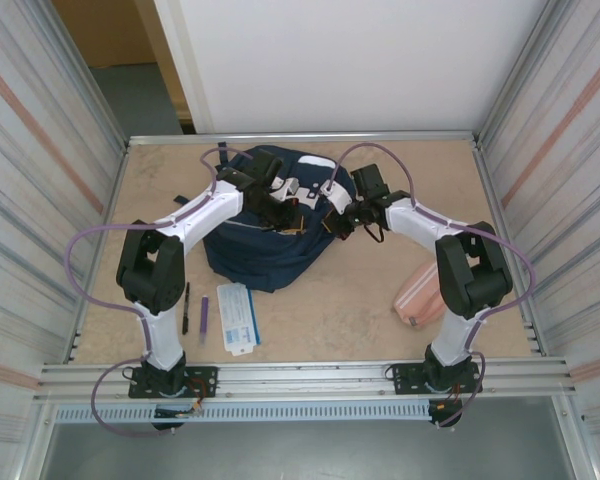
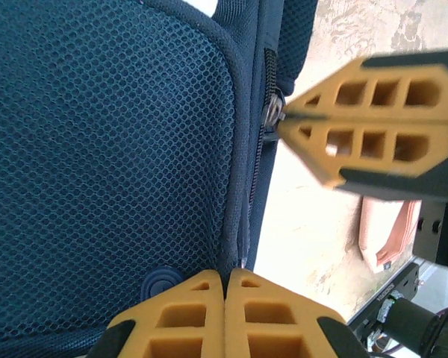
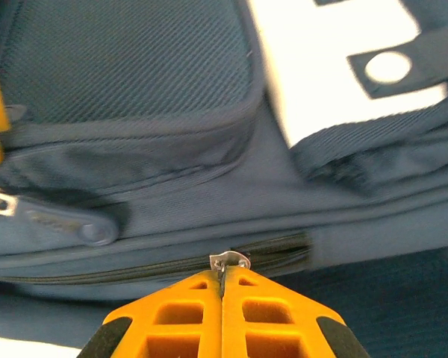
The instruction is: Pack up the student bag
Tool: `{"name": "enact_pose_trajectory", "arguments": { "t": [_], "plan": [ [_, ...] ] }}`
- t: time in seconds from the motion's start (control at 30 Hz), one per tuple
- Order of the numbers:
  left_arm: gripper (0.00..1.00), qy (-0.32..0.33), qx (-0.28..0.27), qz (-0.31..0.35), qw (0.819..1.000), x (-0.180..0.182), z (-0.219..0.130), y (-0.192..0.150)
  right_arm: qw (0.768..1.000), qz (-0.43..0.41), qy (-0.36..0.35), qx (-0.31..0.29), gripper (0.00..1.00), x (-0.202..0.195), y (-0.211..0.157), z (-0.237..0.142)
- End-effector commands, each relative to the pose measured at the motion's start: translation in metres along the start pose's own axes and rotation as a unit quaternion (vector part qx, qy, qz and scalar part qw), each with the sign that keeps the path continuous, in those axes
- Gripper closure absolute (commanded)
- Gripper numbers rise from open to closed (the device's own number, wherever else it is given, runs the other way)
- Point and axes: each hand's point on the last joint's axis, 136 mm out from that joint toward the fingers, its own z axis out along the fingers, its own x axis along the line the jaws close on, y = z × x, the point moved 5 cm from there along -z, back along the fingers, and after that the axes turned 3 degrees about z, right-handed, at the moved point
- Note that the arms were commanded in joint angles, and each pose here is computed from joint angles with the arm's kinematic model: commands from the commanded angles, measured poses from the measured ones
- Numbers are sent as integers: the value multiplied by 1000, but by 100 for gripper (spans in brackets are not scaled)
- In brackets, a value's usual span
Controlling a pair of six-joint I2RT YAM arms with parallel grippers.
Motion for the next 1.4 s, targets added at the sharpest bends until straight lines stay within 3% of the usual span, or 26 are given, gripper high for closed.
{"name": "enact_pose_trajectory", "arguments": {
  "t": [0.0, 0.17, 0.43, 0.63, 0.9, 1.17, 1.37],
  "plan": [
    [100, -41, -35, 19, 998, -24, -16, 16, 994, 87, 61, 37, 100, 29, -10, 0],
    [100, -41, -39, 21, 998, -23, -15, 17, 982, 153, 96, 45, 100, 38, -10, 3],
    [100, -32, -38, 19, 999, -14, -3, 17, 969, 188, 157, -1, 100, 83, 4, 5],
    [100, -34, -47, 21, 998, -15, 4, 34, 969, 197, 150, -17, 100, 100, 1, 1],
    [100, -34, -65, 29, 997, -22, 25, 65, 944, 303, 122, -37, 100, 100, -10, 1],
    [100, -56, -59, 26, 996, -41, 67, 77, 932, 350, 62, -77, 100, 118, -12, 14],
    [100, -77, -70, 35, 994, -55, 64, 92, 910, 396, 39, -114, 100, 126, -14, 24]
  ]
}}
